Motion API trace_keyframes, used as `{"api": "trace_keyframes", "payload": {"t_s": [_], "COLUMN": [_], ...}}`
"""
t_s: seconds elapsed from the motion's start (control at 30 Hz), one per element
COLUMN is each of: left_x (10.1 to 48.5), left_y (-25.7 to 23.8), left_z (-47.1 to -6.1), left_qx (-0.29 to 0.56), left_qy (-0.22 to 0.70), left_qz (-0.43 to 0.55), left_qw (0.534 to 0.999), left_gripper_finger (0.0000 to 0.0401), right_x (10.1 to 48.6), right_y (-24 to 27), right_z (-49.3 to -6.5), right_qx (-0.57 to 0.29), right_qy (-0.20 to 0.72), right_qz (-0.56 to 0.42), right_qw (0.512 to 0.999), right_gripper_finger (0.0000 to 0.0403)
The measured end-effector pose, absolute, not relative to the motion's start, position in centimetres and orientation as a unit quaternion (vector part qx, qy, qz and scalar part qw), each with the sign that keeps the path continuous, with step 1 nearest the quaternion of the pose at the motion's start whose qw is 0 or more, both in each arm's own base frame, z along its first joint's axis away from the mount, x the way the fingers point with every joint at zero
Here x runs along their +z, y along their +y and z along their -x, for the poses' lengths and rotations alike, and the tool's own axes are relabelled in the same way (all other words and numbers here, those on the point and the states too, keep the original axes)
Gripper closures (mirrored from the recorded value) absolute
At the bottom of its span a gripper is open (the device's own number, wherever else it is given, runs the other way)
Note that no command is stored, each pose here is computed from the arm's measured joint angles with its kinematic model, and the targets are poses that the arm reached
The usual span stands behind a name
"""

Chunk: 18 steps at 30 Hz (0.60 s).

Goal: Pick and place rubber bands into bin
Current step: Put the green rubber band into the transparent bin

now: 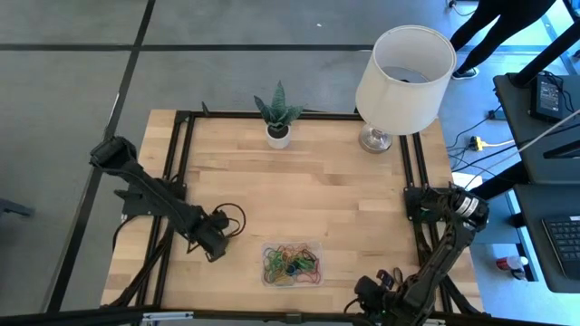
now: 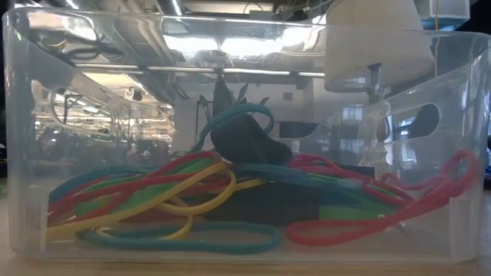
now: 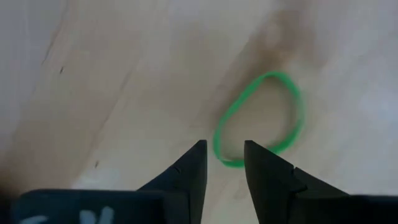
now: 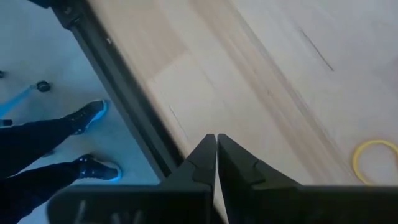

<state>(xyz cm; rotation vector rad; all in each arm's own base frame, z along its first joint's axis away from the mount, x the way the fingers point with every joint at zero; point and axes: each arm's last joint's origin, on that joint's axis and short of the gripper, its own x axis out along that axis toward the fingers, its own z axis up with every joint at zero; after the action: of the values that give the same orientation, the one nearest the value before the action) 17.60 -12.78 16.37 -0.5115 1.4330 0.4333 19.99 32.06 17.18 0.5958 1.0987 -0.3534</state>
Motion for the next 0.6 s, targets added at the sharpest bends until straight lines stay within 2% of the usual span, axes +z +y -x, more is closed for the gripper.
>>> {"api": "trace_keyframes", "payload": {"t_s": [0.33, 0.43, 0.53, 0.6], "left_x": [13.8, 13.4, 13.5, 14.0], "left_y": [-14.0, -14.2, -14.3, -14.5], "left_z": [-18.2, -18.3, -18.4, -18.6], "left_qx": [0.22, 0.221, 0.22, 0.217], "left_qy": [0.663, 0.671, 0.672, 0.672], "left_qz": [0.224, 0.223, 0.224, 0.226], "left_qw": [0.68, 0.672, 0.67, 0.671], "left_gripper_finger": [0.0317, 0.0341, 0.0385, 0.0395], "right_x": [17.2, 17.2, 17.2, 17.2], "right_y": [32.0, 32.0, 32.0, 32.0], "right_z": [-20.0, -20.0, -20.0, -19.9], "right_qx": [-0.163, -0.163, -0.164, -0.166], "right_qy": [0.512, 0.512, 0.513, 0.514], "right_qz": [-0.274, -0.273, -0.272, -0.27], "right_qw": [0.797, 0.798, 0.798, 0.797], "right_gripper_finger": [0.0382, 0.0382, 0.0382, 0.0382]}}
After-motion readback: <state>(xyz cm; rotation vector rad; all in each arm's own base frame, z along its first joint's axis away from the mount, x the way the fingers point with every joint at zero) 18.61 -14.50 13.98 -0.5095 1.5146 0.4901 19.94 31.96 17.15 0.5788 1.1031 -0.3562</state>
